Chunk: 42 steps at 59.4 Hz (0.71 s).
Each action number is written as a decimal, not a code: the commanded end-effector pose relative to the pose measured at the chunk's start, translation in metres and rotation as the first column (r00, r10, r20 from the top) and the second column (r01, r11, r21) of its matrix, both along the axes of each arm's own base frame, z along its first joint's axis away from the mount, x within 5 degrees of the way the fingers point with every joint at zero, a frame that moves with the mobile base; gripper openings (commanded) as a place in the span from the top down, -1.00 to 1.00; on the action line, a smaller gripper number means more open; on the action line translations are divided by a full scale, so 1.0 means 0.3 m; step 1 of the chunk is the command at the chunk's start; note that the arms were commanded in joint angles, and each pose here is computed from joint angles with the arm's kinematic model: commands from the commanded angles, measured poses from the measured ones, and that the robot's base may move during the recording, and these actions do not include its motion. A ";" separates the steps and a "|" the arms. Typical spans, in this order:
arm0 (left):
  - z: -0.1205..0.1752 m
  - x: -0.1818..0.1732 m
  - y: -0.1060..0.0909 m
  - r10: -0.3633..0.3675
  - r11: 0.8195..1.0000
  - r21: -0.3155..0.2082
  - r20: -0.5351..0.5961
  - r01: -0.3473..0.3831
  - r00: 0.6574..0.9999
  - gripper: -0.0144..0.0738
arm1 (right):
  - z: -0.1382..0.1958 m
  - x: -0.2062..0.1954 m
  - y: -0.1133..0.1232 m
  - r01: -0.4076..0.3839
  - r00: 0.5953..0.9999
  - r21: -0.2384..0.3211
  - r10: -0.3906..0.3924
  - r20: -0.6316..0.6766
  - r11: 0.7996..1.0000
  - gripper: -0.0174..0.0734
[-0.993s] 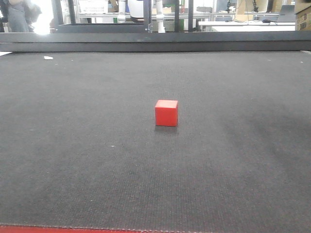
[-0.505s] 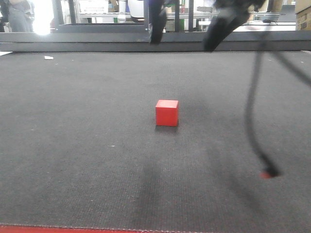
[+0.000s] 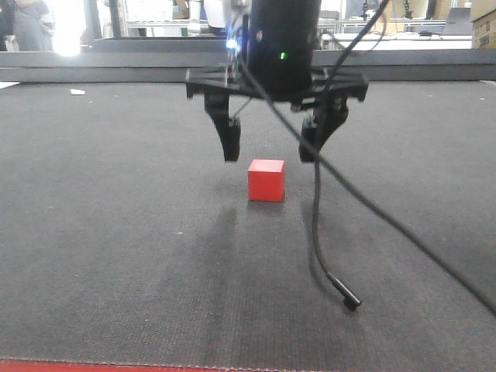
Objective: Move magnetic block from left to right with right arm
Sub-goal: 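Lower the open right gripper over the red cube and close it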
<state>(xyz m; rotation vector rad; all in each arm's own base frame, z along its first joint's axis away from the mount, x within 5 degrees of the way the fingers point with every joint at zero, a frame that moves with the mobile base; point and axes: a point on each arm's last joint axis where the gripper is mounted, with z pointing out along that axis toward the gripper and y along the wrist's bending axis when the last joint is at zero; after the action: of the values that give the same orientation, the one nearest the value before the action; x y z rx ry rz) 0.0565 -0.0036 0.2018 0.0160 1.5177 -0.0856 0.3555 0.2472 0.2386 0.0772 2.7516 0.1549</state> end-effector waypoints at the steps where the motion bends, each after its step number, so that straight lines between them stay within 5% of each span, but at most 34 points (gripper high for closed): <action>1: 0.019 -0.005 -0.001 -0.006 1.000 -0.010 0.093 0.007 0.996 0.94 | 0.089 0.015 -0.001 -0.008 0.995 0.042 0.004 0.103 0.999 -0.78; 23: 0.019 -0.005 -0.001 -0.006 1.000 -0.010 0.093 0.007 0.996 0.94 | 0.041 0.047 0.007 0.006 0.994 0.068 -0.013 0.105 0.998 -0.74; 37: 0.019 -0.005 -0.001 -0.006 1.000 -0.010 0.093 0.007 0.996 0.94 | 0.037 0.042 0.006 0.014 0.996 0.066 -0.019 0.084 0.998 0.02; 42: 0.019 -0.005 -0.001 -0.006 1.000 -0.010 0.093 0.007 0.996 0.94 | 0.043 0.039 0.005 0.015 0.996 0.071 -0.021 0.083 0.997 0.15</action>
<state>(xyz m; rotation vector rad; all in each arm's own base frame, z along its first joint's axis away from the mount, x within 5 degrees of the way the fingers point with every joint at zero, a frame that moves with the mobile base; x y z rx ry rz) 0.0565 -0.0036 0.2018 0.0160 1.5177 -0.0856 0.3669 0.2518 0.2115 0.1042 2.7634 0.1556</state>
